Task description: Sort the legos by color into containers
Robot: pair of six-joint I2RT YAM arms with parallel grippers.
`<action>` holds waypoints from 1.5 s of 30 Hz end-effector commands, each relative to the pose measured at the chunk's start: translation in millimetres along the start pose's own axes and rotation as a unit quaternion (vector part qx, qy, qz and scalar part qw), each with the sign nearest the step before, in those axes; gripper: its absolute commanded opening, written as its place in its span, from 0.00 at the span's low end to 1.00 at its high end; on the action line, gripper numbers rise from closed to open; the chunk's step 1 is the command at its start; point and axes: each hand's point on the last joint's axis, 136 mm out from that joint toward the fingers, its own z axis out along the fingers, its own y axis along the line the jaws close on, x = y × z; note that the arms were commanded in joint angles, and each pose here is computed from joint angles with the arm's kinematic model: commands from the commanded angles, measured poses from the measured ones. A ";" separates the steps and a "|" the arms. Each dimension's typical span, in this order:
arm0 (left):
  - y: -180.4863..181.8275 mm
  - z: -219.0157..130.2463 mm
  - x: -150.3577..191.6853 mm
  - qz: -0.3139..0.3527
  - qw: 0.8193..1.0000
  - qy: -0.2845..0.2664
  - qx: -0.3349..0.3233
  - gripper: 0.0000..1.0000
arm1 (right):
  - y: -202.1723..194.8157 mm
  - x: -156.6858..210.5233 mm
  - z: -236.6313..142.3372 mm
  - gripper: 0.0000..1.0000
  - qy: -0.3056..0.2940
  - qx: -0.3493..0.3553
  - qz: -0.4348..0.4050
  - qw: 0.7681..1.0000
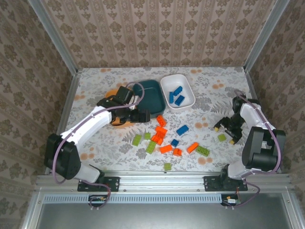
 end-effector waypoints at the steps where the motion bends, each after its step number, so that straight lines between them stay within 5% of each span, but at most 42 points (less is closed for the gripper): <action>1: -14.5 2.3 -23.7 -0.004 1.000 -0.019 0.001 1.00 | 25.4 -13.3 0.3 0.79 -0.022 -0.095 0.068 0.993; 18: -10.7 22.0 -47.0 0.025 1.000 -0.007 -0.002 1.00 | 22.9 -39.4 36.2 0.67 -0.018 -0.058 0.160 0.985; 33: -2.7 27.7 -51.4 0.011 1.000 -0.002 0.010 1.00 | 20.0 -21.3 2.9 0.72 -0.025 -0.074 0.133 0.988; 45: -2.3 29.3 -45.6 0.011 1.000 0.006 0.014 1.00 | 9.6 -18.6 37.1 0.72 -0.009 -0.057 0.148 0.987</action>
